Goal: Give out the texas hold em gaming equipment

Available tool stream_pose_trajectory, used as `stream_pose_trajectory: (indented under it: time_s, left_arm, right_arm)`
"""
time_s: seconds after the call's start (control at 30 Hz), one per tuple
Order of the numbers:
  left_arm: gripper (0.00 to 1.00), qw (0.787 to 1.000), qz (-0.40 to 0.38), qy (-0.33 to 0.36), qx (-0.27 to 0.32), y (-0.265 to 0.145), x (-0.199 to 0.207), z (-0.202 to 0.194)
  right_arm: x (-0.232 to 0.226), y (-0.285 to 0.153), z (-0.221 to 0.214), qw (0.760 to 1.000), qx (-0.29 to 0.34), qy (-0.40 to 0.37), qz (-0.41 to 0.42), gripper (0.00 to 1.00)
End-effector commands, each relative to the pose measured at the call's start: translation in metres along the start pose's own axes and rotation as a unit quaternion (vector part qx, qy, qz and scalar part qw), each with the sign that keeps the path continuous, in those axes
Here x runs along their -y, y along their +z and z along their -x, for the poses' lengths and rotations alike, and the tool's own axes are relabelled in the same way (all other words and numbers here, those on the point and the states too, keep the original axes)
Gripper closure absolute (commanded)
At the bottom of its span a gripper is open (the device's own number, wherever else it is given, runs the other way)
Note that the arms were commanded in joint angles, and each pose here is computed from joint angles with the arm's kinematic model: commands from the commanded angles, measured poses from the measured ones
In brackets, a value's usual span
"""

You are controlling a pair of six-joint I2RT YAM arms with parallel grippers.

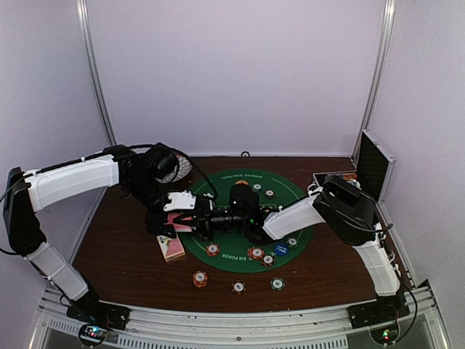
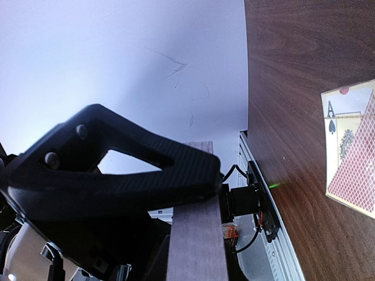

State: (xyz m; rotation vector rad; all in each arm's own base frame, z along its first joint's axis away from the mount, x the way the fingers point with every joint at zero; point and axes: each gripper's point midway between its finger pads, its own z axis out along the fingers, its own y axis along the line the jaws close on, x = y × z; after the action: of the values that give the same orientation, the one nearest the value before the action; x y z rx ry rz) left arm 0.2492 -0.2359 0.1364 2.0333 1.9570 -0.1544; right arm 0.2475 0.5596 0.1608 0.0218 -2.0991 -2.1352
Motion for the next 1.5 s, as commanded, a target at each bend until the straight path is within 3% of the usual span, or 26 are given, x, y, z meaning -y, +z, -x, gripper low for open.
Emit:
stream_pose_trajectory:
  time_s: [0.0, 0.17, 0.33, 0.63, 0.73, 0.83, 0.97, 1.47]
  left_arm:
    - [0.22, 1.000, 0.002, 0.006, 0.014, -0.002, -0.002, 0.003]
    - [0.35, 1.000, 0.012, 0.009, 0.014, -0.007, -0.007, 0.004]
    - [0.38, 1.000, 0.011, 0.008, 0.020, -0.012, -0.006, 0.007]
    - [0.50, 1.000, -0.004, -0.014, 0.025, -0.009, -0.001, 0.009]
    - [0.53, 0.999, -0.007, -0.019, 0.028, -0.011, -0.001, 0.010]
    - [0.47, 0.999, -0.018, -0.024, 0.026, -0.012, 0.002, 0.011]
    - [0.27, 0.999, -0.029, -0.035, 0.021, -0.013, 0.003, 0.011]
    - [0.09, 0.998, -0.039, -0.045, -0.017, 0.002, 0.005, -0.003]
  right_arm:
    - [-0.040, -0.003, -0.009, 0.998, -0.009, -0.036, 0.041, 1.00]
    - [-0.029, -0.005, -0.008, 0.999, -0.005, -0.031, 0.025, 1.00]
    - [-0.015, -0.007, -0.006, 0.999, 0.001, -0.039, -0.017, 0.99]
    - [-0.025, -0.004, -0.004, 0.998, 0.003, -0.054, -0.024, 0.76]
    - [-0.031, -0.003, -0.004, 0.998, 0.003, -0.057, -0.019, 0.73]
    - [-0.035, -0.001, -0.002, 0.998, 0.004, -0.060, -0.013, 0.77]
    - [-0.038, 0.000, -0.002, 0.998, 0.004, -0.060, -0.007, 0.99]
    - [-0.045, 0.004, -0.009, 0.998, -0.007, -0.069, 0.000, 1.00]
